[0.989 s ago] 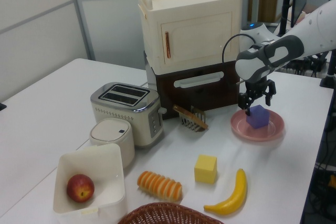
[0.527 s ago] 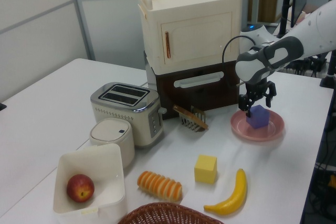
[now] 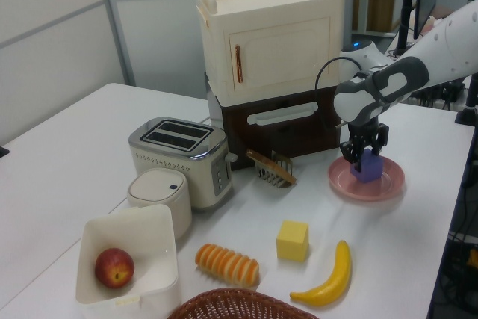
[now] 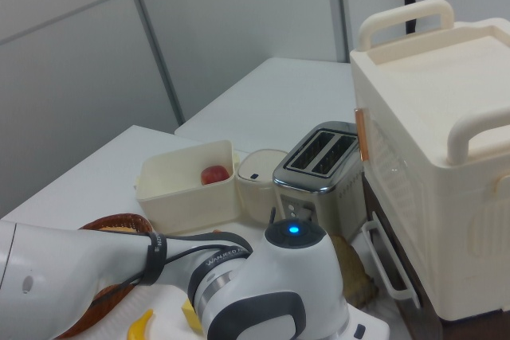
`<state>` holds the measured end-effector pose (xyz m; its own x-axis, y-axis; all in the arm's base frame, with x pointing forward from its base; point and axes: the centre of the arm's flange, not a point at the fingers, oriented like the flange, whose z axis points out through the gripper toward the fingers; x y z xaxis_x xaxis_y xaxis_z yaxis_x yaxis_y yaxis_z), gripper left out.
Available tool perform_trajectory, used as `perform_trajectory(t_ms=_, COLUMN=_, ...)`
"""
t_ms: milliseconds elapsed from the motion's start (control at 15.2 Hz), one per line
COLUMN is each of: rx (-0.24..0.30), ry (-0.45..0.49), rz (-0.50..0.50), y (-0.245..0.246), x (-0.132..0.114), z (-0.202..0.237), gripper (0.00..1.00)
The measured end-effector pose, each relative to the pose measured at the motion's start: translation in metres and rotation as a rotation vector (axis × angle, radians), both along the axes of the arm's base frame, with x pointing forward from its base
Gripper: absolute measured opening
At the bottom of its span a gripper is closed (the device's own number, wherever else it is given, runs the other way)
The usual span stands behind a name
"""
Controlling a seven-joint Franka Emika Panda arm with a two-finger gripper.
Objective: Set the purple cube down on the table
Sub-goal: 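Lift the purple cube off the plate and carry it toward the toaster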
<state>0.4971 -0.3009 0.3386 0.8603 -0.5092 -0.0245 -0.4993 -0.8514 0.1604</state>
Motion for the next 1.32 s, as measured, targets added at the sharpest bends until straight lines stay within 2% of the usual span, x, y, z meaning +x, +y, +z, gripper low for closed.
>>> perform_trajectory(t_ms=396, rx=-0.003, ry=-0.010, rz=0.012, y=0.000, x=0.002, z=0.006, gripper=0.56)
perform_trajectory(t_ms=593, rx=-0.004, ry=-0.045, rz=0.025, y=0.008, x=0.002, z=0.038, gripper=0.56)
perform_trajectory(t_ms=923, rx=0.014, ry=-0.091, rz=0.131, y=0.083, x=0.024, z=0.093, gripper=0.56)
perform_trajectory(t_ms=1319, rx=0.018, ry=-0.124, rz=0.227, y=0.180, x=0.056, z=0.106, gripper=0.56)
